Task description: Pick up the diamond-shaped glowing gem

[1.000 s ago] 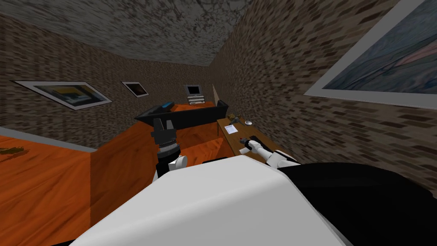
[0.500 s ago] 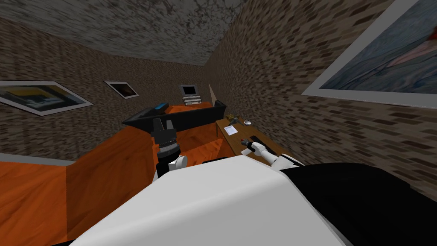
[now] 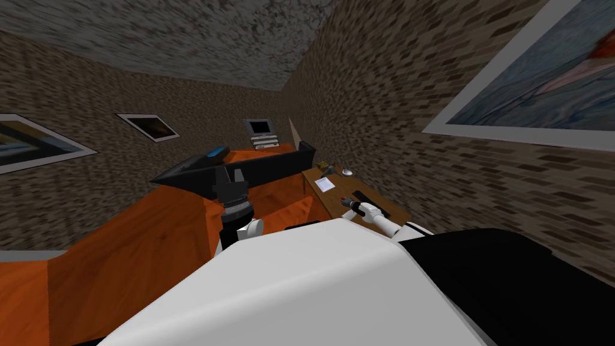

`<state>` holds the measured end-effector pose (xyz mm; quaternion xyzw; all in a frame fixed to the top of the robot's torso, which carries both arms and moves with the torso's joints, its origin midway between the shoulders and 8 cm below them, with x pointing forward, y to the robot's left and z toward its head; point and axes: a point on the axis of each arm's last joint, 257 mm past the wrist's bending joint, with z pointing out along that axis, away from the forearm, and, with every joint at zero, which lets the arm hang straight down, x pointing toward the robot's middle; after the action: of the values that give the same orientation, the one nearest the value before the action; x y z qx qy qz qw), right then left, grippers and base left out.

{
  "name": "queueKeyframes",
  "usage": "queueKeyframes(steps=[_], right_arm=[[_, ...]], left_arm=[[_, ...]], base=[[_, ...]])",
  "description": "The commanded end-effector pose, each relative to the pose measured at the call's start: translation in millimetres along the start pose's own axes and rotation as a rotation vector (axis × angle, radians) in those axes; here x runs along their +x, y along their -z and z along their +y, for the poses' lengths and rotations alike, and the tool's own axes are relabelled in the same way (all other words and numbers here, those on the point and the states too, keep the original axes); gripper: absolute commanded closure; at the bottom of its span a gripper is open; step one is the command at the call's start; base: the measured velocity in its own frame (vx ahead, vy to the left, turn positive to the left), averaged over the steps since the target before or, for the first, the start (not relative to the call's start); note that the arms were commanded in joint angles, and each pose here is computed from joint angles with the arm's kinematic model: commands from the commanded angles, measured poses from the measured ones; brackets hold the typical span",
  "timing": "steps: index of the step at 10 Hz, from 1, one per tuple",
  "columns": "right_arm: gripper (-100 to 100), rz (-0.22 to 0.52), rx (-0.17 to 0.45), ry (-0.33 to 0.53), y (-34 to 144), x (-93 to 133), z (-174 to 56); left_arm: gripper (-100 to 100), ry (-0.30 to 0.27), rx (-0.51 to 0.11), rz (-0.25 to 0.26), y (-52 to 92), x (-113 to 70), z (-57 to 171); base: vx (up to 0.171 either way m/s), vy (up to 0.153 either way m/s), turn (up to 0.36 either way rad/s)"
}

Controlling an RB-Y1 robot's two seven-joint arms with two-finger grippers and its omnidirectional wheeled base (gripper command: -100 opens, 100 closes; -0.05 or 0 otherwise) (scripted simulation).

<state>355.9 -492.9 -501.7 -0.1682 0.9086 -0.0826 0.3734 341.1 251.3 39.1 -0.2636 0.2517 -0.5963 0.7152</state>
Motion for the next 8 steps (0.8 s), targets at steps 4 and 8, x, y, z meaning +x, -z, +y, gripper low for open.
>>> queueKeyframes(steps=[4,8], right_arm=[[100,-0.024,-0.02,0.056,14.0,5.1,-1.5],[0,-0.039,-0.03,0.07,23.0,7.7,-2.1]], left_arm=[[0,0.0,0.0,0.0,0.0,0.0,0.0],[0,0.0,0.0,0.0,-0.1,0.0,0.0]], base=[[0.065,0.053,-0.085],[0.06,0.047,-0.065]])
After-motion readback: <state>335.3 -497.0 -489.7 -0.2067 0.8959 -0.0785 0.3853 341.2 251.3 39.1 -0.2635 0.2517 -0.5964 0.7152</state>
